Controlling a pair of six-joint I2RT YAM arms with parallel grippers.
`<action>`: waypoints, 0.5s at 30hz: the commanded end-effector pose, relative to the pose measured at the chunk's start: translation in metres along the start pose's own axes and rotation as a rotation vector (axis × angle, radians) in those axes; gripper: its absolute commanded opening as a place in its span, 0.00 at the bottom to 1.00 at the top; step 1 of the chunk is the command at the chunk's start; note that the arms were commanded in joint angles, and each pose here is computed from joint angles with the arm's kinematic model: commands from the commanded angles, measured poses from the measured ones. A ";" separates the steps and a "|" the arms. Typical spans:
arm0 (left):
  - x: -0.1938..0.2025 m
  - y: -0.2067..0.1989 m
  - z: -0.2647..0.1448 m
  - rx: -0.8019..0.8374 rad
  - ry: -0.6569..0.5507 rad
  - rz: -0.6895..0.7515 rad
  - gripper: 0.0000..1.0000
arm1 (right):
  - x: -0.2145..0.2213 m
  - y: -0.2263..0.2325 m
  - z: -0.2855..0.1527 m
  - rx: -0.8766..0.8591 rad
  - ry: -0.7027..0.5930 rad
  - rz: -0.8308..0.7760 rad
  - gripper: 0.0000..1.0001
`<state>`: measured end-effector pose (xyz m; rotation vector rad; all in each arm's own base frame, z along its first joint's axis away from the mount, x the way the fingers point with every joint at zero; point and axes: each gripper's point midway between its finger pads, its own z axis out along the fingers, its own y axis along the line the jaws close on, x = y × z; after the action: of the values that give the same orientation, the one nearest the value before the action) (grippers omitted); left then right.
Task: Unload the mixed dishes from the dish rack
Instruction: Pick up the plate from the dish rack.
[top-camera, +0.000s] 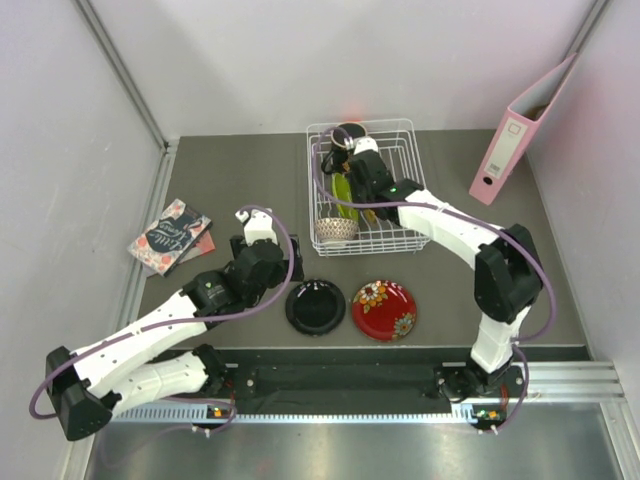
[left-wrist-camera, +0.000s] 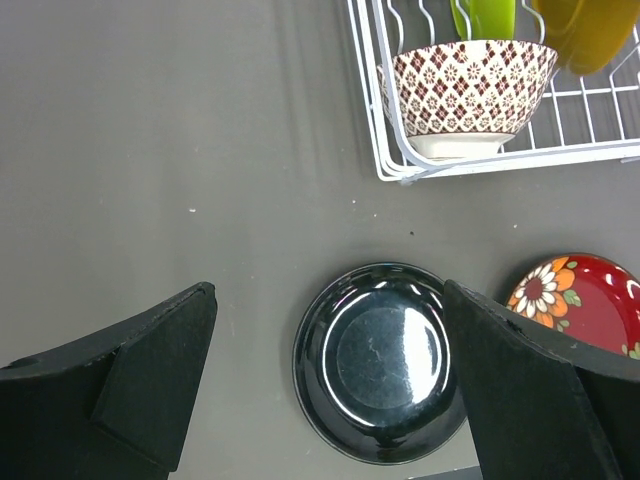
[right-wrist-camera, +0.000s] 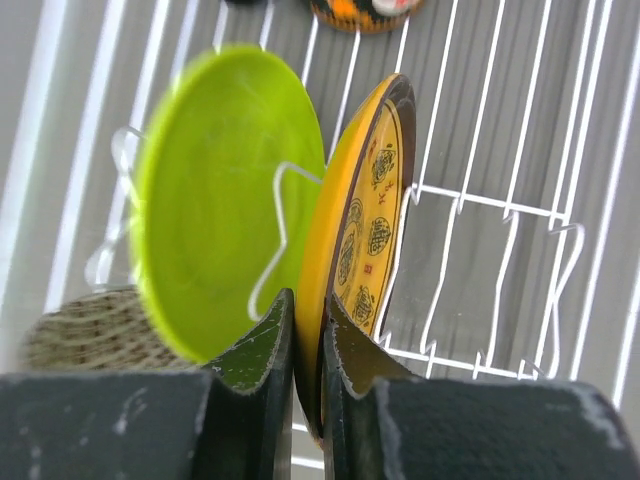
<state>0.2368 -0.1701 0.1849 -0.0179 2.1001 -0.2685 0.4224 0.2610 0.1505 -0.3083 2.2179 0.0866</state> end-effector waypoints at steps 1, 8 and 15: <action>-0.018 -0.011 -0.001 0.038 -0.046 -0.037 0.99 | -0.070 -0.021 -0.063 0.032 -0.188 0.041 0.00; -0.032 -0.018 -0.005 0.055 -0.071 -0.044 0.99 | -0.100 -0.011 -0.145 -0.043 -0.359 0.008 0.00; -0.054 -0.025 -0.009 0.065 -0.101 -0.043 0.99 | -0.081 0.028 -0.238 -0.153 -0.530 -0.185 0.00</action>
<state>0.2444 -0.1777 0.2055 -0.0253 2.0703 -0.3038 0.3221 0.2555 0.3311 -0.3982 1.8107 0.2100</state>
